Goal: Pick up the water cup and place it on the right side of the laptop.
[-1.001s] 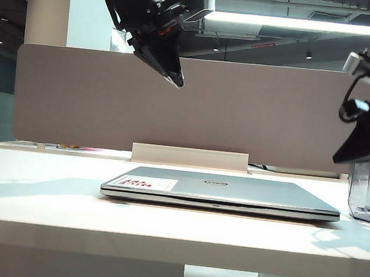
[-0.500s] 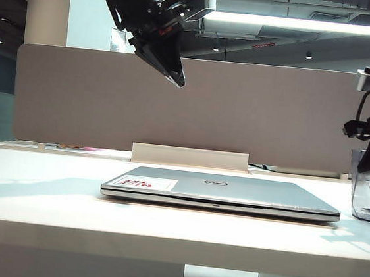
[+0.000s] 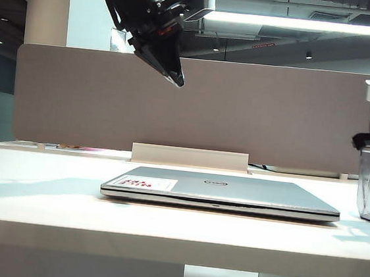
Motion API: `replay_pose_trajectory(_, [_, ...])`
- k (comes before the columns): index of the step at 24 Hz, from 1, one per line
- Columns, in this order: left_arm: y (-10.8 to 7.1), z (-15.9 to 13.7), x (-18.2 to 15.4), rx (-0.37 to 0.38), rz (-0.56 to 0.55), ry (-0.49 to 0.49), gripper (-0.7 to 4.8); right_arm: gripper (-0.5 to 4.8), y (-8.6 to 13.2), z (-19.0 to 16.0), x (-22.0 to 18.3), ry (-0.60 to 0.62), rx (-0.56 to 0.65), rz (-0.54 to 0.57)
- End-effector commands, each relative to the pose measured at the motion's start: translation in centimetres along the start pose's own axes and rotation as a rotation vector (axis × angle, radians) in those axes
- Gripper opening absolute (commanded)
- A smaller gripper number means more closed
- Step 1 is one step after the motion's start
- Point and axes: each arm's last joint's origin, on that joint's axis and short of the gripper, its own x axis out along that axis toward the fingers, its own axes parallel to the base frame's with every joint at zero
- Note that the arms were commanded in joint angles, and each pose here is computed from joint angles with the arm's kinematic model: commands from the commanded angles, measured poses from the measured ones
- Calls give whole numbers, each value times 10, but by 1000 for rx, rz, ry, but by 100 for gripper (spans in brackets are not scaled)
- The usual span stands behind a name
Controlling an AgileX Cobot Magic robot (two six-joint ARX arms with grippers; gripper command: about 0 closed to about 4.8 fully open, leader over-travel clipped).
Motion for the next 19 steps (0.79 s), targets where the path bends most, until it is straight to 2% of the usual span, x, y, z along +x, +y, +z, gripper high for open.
replay_pose_trajectory(1, [0, 3, -3, 12, 6, -27, -5, -7, -3, 2, -1, -8, 9, -43])
replay_pose_trajectory(4, [0, 4, -3, 13, 9, -30, -5, -7, -5, 2, -1, -4, 12, -83])
replay_pose_trajectory(6, [0, 4, -3, 14, 10, -33, -5, -7, -9, 1, -1, 1, 15, -160])
replay_pose_trajectory(8, [0, 4, -3, 14, 10, -33, -5, -7, -11, 1, -1, 4, 20, -188])
replay_pose_trajectory(16, [0, 4, -3, 14, 10, -34, -5, -6, -45, -5, -1, 37, 95, -294])
replay_pose_trajectory(19, [0, 4, -3, 15, -6, -44, -5, -6, -64, -7, -3, 31, 127, -339])
